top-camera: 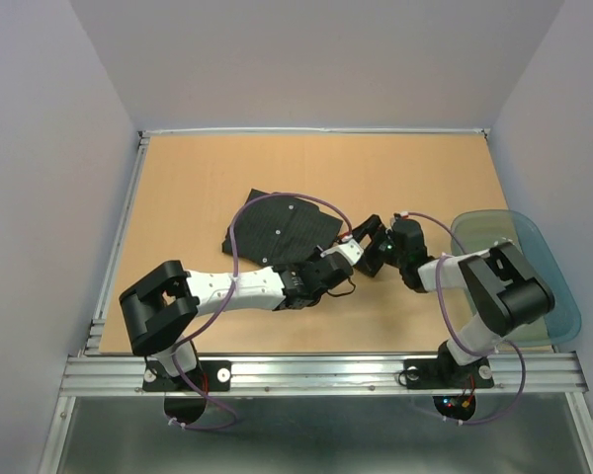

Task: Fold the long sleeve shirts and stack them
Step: Fold the shirt

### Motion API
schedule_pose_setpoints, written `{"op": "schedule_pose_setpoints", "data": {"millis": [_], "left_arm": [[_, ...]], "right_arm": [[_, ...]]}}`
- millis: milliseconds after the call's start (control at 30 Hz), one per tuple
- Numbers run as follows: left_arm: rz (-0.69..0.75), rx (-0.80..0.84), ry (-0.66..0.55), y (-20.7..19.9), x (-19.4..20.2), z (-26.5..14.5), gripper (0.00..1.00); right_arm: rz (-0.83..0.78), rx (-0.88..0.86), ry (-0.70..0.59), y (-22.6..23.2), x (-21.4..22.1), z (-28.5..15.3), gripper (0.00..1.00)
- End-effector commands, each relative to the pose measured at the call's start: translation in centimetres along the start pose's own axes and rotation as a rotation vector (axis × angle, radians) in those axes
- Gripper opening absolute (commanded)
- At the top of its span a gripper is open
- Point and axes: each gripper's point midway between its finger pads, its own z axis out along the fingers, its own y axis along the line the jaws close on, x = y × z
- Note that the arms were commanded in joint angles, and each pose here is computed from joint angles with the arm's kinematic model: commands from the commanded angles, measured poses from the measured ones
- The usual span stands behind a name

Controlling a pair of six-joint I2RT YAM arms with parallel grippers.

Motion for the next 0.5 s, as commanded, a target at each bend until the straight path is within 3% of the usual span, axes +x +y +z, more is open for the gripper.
{"op": "schedule_pose_setpoints", "data": {"millis": [0, 467], "left_arm": [[-0.042, 0.005, -0.032, 0.5, -1.0, -1.0, 0.00], [-0.167, 0.072, -0.108, 0.2, -3.6, -2.8, 0.00]], "right_arm": [[0.040, -0.133, 0.003, 4.7, 0.2, 2.6, 1.00], [0.195, -0.067, 0.048, 3.1, 3.3, 8.3, 0.94]]}}
